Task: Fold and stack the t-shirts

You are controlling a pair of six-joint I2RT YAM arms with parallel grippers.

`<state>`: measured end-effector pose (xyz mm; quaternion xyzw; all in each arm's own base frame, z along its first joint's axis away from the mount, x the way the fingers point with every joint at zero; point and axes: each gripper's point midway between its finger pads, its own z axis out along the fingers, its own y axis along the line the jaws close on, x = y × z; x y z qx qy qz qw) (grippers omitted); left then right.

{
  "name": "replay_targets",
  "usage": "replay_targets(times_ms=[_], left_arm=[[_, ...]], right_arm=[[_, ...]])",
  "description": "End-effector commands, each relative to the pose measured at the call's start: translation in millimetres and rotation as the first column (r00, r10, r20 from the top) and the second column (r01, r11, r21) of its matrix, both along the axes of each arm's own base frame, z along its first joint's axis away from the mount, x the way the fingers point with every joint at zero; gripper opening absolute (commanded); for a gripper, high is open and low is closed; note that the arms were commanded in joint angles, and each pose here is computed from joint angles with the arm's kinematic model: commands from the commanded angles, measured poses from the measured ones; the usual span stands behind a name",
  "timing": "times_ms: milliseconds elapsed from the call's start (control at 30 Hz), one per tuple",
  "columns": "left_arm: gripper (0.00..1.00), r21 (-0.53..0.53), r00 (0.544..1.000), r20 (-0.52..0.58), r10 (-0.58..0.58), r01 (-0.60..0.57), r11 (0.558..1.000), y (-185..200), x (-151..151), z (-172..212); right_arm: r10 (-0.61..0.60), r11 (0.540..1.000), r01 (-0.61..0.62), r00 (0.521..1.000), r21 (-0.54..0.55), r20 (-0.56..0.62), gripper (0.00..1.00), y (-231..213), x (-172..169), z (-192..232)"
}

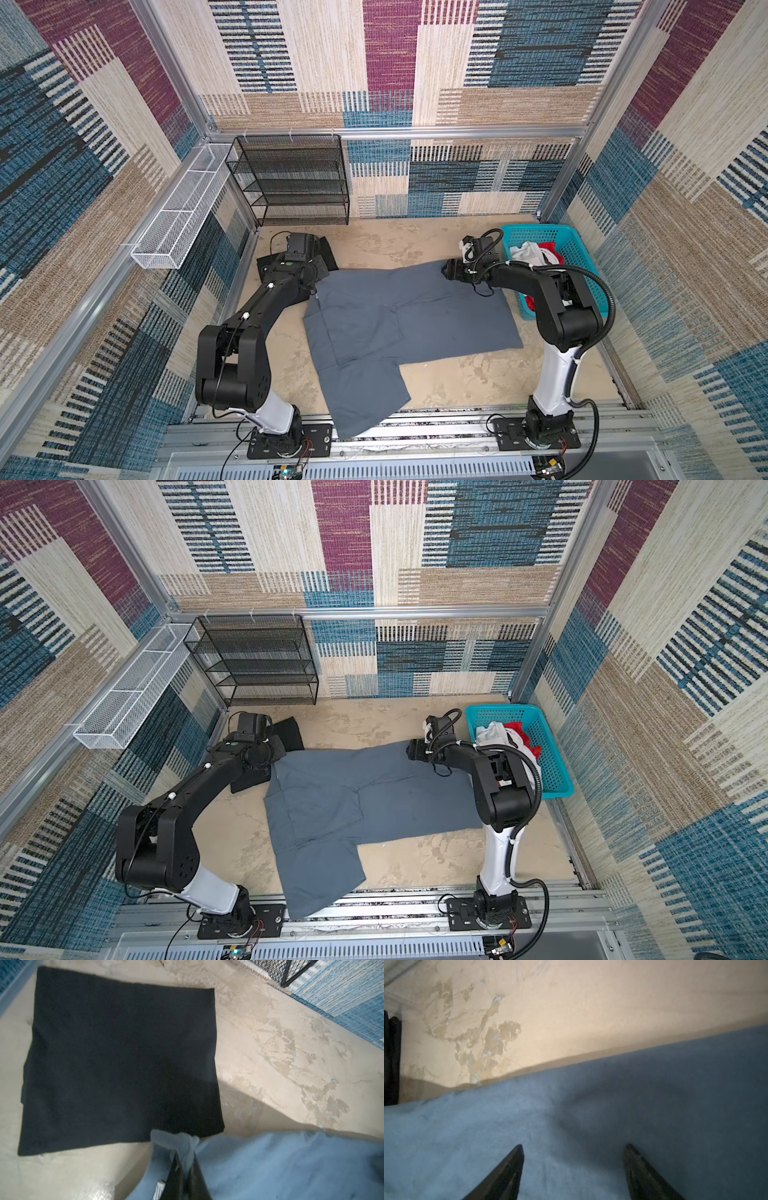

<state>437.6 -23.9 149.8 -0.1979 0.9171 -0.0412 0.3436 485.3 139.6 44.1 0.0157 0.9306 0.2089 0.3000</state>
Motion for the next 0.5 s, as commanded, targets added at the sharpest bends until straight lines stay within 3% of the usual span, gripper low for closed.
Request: replay_targets(times_ms=[0,333,467], left_arm=[[0.0,0.091,1.0,-0.003,-0.006,0.006,0.996,14,22,7],[0.0,0.096,0.997,-0.063,0.04,-0.034,0.995,45,93,-19],[0.34,0.14,0.998,-0.048,0.046,-0.039,0.989,57,111,-15]], right_arm=[[-0.013,1.0,0.013,1.0,0.019,-0.017,0.77,3,9,-10],[-0.033,0.999,0.033,0.999,0.005,0.038,0.76,7,56,-2],[-0.035,0.999,0.038,0.99,-0.014,0.136,0.76,2,59,35]])
